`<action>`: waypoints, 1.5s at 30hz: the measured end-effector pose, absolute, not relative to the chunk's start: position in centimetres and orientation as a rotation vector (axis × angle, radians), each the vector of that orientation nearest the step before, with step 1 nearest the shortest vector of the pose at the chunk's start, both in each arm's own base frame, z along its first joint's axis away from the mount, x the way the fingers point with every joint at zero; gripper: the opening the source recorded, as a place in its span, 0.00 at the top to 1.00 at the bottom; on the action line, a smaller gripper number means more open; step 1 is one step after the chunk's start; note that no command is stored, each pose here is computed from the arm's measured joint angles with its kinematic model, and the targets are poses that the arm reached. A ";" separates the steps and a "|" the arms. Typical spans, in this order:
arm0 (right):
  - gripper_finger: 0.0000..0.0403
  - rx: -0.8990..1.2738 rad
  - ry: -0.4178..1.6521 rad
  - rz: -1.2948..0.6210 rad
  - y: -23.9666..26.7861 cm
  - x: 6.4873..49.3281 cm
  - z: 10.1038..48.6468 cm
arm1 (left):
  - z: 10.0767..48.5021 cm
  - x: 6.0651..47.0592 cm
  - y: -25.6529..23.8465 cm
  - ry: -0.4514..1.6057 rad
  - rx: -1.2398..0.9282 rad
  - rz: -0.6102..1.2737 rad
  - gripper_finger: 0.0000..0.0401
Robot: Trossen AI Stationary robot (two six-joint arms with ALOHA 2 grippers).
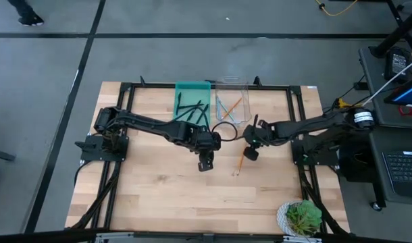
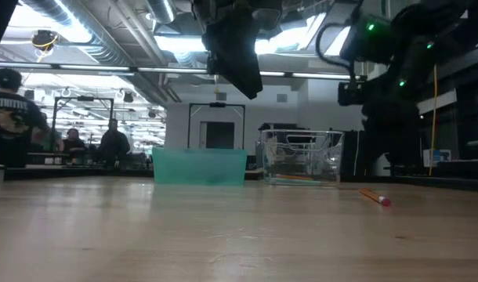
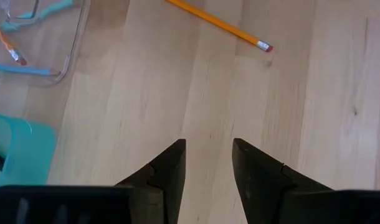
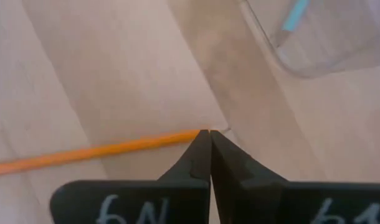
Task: Sort pens & pencils
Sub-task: Put the yellow pencil into the transparent bin
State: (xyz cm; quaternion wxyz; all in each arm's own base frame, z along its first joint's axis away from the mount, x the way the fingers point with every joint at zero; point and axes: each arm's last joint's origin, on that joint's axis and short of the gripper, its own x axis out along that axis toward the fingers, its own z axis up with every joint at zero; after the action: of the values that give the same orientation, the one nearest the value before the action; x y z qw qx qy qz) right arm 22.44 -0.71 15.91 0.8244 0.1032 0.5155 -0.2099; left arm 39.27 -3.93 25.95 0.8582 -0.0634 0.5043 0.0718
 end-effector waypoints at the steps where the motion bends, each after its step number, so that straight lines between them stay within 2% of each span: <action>1: 0.99 0.221 1.097 -0.450 -0.8 22.6 15.7 | 25.9 39.3 -4.0 1.059 -0.131 0.151 0.69; 7: 0.99 0.234 1.147 -0.461 -1.8 22.9 14.6 | 25.9 39.2 -4.4 1.061 -0.125 0.143 0.69; 30: 0.99 0.235 1.097 -0.468 -2.6 22.9 13.8 | 25.9 39.2 -4.6 1.061 -0.123 0.138 0.69; 45: 0.99 0.227 1.150 -0.480 -2.7 23.1 12.6 | 25.9 39.2 -4.6 1.060 -0.128 0.142 0.69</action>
State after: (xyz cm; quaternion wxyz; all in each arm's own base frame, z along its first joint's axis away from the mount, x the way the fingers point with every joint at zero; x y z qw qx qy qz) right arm 23.13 -2.67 12.58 0.8061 0.1060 0.5373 -0.2243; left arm 39.18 -4.63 25.94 0.8584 -0.0608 0.5049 0.0674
